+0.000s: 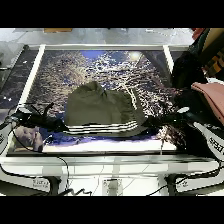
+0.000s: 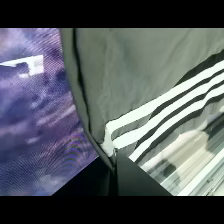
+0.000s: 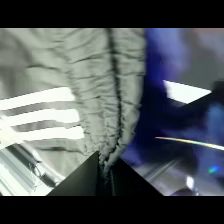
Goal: Fold the clothes and pants, and hang the long-sleeved shirts on hangers.
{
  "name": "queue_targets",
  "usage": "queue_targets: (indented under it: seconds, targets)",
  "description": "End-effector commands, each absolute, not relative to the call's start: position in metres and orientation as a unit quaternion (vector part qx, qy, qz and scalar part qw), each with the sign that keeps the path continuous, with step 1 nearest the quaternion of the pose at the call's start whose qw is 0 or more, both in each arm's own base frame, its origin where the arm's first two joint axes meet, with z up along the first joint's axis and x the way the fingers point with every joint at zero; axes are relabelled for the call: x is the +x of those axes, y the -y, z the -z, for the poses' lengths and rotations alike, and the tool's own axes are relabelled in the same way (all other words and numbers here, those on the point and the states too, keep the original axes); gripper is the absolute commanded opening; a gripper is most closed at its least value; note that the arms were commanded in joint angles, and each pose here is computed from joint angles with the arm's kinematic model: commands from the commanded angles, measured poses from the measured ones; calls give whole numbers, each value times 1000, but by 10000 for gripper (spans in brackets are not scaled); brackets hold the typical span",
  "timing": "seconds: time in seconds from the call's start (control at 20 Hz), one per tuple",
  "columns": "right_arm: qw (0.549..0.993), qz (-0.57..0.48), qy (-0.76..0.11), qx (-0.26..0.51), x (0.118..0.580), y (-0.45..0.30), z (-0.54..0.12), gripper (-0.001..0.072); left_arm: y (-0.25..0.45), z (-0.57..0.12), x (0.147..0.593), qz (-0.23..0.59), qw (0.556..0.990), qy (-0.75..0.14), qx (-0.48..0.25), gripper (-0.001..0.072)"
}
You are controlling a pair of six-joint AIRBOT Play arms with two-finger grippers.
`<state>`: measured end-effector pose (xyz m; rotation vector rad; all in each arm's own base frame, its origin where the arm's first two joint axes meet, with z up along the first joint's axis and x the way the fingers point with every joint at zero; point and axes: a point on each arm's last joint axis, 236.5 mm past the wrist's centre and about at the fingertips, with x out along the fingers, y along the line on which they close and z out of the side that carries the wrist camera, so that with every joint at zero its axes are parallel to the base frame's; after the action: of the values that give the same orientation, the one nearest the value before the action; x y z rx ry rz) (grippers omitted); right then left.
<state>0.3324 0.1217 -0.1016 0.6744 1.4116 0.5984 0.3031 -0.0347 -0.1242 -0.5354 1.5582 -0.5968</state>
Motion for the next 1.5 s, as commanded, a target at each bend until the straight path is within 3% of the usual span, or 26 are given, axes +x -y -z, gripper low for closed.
queue_targets:
  seconds: [0.0,0.2,0.35,0.5,0.65,0.8,1.0,1.2,1.3,1.45]
  targets:
    - [681,-312,-601,278,347,-127,63,27,39,88,318,301,653,-657,-227,17]
    - [751,-361,-514,204,372,-143,-29,27,43,-54,395,351,778,-476,-211,16]
    - [811,-403,-404,126,369,-170,-133,28,43,-198,410,372,861,-305,-166,17]
    - [866,-419,-259,86,349,-187,-256,28,35,-324,384,338,923,-151,-105,16]
    - [895,-423,-118,83,303,-189,-369,28,20,-429,341,244,967,10,-68,16]
    - [884,-455,-29,106,237,-195,-445,27,19,-501,285,155,979,131,-18,17]
    - [856,-496,16,143,185,-202,-482,27,28,-561,213,60,963,255,69,16]
    - [853,-491,-9,174,204,-202,-476,27,14,-560,208,6,962,253,106,16]
    - [860,-471,-42,190,239,-199,-458,27,6,-534,241,36,975,202,83,16]
    - [878,-413,-144,195,318,-195,-390,27,7,-445,320,155,987,39,16,15]
